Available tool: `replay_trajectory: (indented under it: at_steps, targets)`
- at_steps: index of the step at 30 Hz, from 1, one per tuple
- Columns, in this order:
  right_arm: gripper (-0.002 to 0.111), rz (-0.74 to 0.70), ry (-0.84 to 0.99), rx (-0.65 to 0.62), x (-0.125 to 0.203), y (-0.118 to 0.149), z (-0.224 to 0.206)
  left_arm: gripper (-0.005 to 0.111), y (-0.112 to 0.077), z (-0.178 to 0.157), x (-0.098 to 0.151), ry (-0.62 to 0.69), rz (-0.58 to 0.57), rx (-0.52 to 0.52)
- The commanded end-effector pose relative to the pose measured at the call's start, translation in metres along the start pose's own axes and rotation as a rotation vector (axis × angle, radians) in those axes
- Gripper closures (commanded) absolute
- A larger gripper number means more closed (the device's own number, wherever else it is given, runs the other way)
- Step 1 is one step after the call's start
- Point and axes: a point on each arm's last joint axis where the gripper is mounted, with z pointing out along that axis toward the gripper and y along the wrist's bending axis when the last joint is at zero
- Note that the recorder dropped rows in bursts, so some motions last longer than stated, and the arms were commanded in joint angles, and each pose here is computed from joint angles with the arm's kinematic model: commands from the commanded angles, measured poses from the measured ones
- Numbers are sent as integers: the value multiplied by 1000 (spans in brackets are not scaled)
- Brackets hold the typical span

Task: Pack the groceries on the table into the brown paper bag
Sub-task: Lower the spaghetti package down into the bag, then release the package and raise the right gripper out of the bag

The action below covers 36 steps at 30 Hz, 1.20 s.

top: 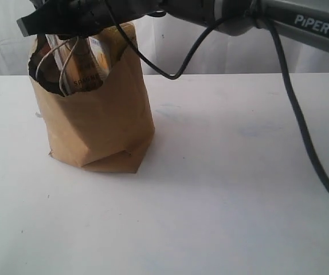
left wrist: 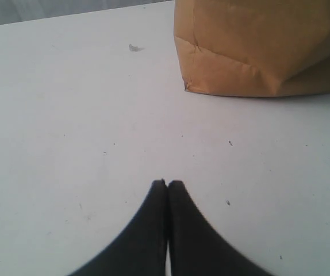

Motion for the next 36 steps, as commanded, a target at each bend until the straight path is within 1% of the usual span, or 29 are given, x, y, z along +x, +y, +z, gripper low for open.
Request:
replay_trajectory:
  at_steps: [1,2,3,4,5,7,9,10,12,19,26,30,34,36]
  targets:
    - [108,-2,-24,24,-7,-8,-8,107,0,0,0,-5,-1,-4]
    - [107,0,-3,25,-6,-10,-9,107,0,0,0,-5,-1,-4]
    - [101,2,18,25,-4,-12,-9,107,0,0,0,-5,-1,-4]
    - [91,4,36,25,-3,-14,-10,107,0,0,0,-5,-1,-4]
    - [84,4,45,25,-2,-14,-11,107,0,0,0,-5,-1,-4]
    - [64,8,59,30,-2,-18,-12,107,0,0,0,-5,-1,-4]
    - [48,9,68,31,-1,-20,-13,107,0,0,0,-5,-1,-4]
    - [42,10,65,33,-3,-21,-15,107,0,0,0,-5,-1,-4]
    - [36,11,66,36,-3,-22,-16,107,0,0,0,-6,-1,-5]
    - [35,9,63,32,-9,-21,-25,107,0,0,0,-6,-1,-5]
    - [35,3,25,30,-25,-18,-47,107,0,0,0,-6,-1,-5]
    - [35,-1,43,19,-32,-15,-65,107,0,0,0,-6,-1,-5]
    - [43,-8,80,5,-37,-10,-81,107,0,0,0,-6,-1,-5]
    - [51,8,80,9,-40,-6,-97,107,0,0,0,-6,-1,-5]
